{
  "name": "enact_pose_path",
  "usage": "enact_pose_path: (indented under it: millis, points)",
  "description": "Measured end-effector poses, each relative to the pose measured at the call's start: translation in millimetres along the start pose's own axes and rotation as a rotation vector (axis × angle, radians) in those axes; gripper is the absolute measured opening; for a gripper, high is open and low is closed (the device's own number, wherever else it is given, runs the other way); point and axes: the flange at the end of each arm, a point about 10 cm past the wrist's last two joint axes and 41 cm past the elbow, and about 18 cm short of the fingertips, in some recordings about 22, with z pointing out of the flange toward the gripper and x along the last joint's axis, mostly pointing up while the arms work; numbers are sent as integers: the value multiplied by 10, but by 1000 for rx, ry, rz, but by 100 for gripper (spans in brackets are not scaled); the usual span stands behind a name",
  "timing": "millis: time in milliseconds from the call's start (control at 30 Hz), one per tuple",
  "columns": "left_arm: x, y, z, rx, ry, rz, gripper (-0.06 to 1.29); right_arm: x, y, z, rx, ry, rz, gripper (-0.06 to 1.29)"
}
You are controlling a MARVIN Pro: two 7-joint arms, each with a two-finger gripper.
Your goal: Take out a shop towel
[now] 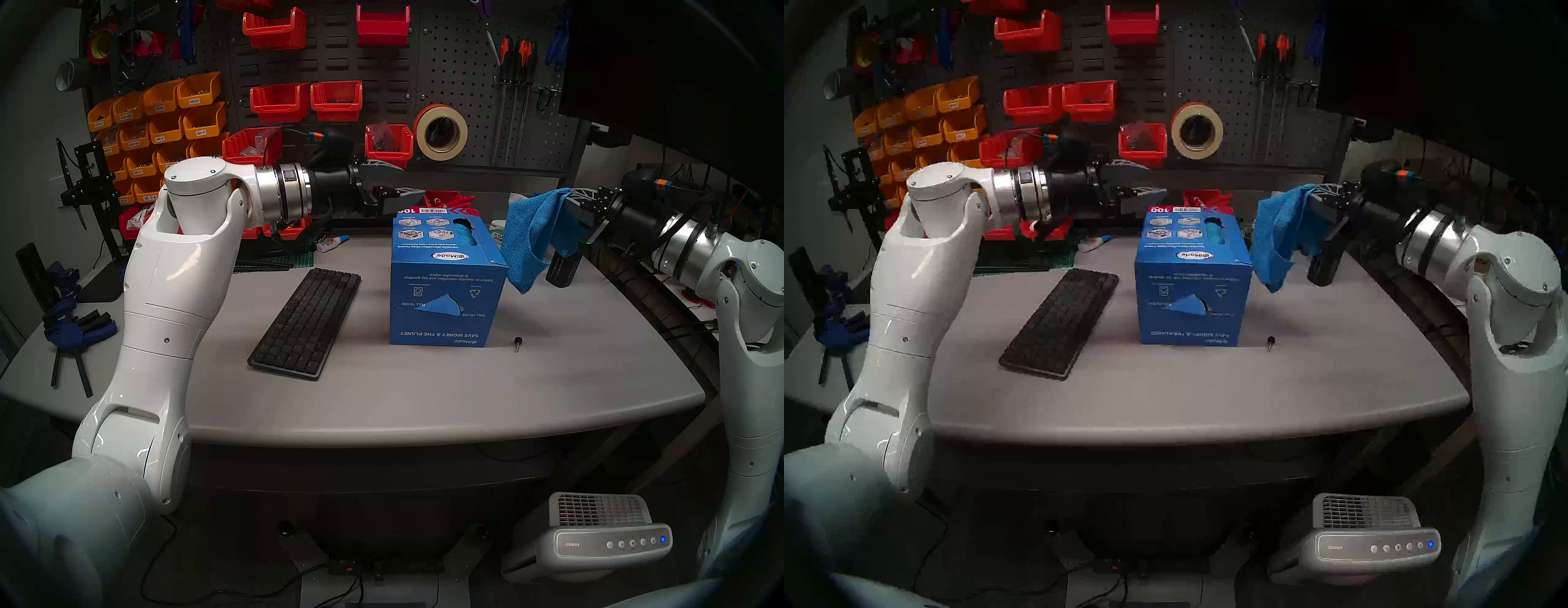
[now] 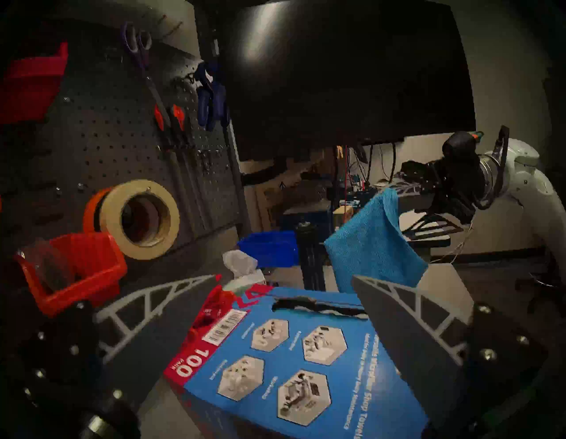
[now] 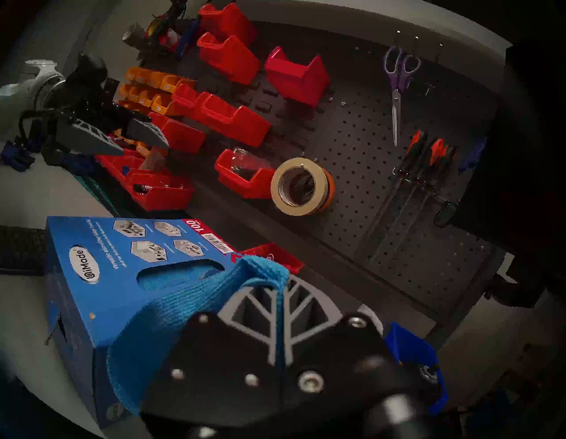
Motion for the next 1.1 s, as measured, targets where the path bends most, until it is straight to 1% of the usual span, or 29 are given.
enact_pose_path:
  millis: [67, 100, 167, 267, 300, 400, 567, 700, 867, 1100]
  points:
    - [67, -45, -66, 25, 18, 9, 121, 29, 26, 17, -1, 4, -6, -4]
    - [103, -84, -129, 47, 29, 14, 121, 62, 48, 30, -3, 9, -13, -4]
    - [125, -126, -198, 69, 34, 17, 121, 99, 72, 33, -7, 13, -23, -4]
    - [126, -204, -356, 113, 37, 18, 121, 183, 128, 29, -18, 22, -47, -4]
    - [100, -232, -429, 132, 33, 14, 121, 228, 156, 27, -23, 27, -60, -4]
    - [5, -266, -555, 161, 20, -2, 121, 331, 200, 27, -31, 40, -89, -4]
    - [-170, -284, -694, 193, -4, -31, 121, 485, 186, 77, -17, 63, -129, -4]
    - [-281, -279, -765, 207, -21, -44, 121, 581, 120, 134, 8, 82, -153, -4]
    - [-377, -268, -841, 222, -34, -53, 121, 684, 33, 216, 41, 106, -176, -4]
    - [-433, -275, -927, 242, -43, -56, 121, 767, -49, 303, 72, 132, -186, -4]
